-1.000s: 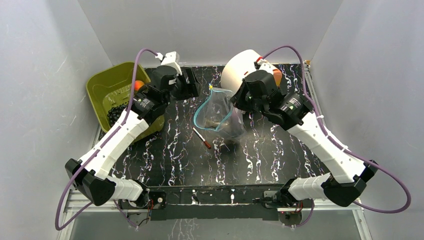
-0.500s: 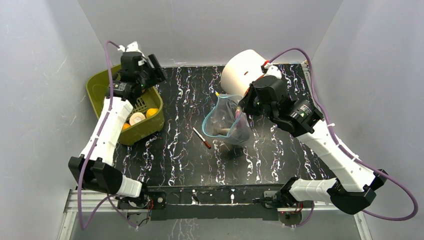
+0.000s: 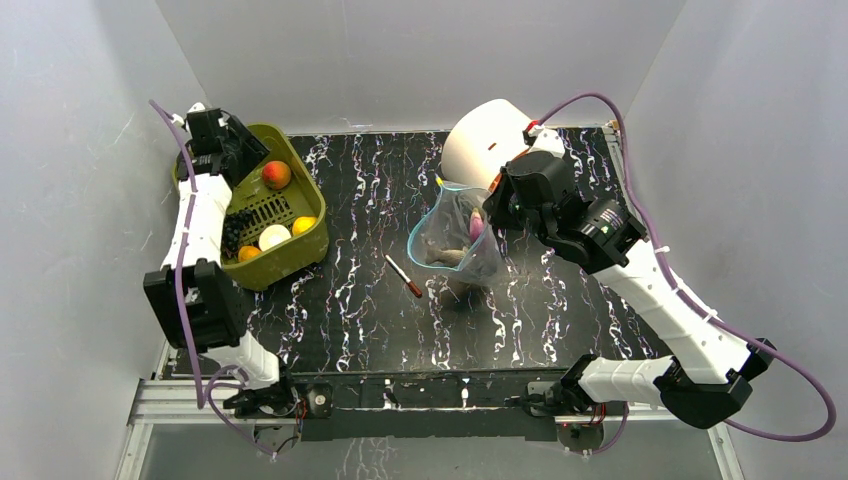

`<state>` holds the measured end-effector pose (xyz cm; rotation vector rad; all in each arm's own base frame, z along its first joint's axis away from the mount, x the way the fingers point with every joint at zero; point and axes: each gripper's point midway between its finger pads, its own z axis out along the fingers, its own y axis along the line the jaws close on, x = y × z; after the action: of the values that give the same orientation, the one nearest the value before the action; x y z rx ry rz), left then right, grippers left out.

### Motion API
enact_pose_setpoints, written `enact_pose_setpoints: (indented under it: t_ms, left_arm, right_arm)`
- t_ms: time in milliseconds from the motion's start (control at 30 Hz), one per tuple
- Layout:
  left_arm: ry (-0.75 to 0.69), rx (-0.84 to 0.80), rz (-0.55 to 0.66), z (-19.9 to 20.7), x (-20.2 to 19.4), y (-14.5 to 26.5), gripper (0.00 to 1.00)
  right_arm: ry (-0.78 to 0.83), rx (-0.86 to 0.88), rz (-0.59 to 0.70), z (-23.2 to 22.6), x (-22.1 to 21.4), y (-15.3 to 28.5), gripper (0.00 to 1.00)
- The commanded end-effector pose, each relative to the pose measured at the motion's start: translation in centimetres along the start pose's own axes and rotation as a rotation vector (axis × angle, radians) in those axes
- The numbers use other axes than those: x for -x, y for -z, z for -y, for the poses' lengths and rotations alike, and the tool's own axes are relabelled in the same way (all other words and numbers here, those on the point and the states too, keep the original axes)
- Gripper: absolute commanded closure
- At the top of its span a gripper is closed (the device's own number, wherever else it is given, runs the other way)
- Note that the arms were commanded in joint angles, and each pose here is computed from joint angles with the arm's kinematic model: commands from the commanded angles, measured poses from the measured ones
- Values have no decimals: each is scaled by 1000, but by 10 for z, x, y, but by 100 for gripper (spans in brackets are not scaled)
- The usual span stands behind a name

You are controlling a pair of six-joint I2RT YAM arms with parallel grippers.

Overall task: Place the food in the zip-top bag and seal the zipper
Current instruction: Pick up the fake fruit from the bin.

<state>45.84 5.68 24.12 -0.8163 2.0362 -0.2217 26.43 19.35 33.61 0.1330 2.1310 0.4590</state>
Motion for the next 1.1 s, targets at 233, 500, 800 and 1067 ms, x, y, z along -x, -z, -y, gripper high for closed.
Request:
enact_pose_setpoints:
  t_ms: [233, 500, 800, 1067]
  left_arm:
    - [-26, -18, -64, -30, -9, -67, 34]
    - [-74, -7, -85, -38, -10, -106, 30]
    - [-41, -30, -113, -36, -16, -141, 29]
    - [-5, -44, -148, -37, -29, -163, 31]
  right_arm:
    - [-20, 27, 70, -12, 31, 11, 100]
    - [-20, 7, 70, -14, 37, 9, 100]
    - [-11, -9, 71, -19, 44, 5, 100]
    - [2, -43, 83, -15, 51, 7, 100]
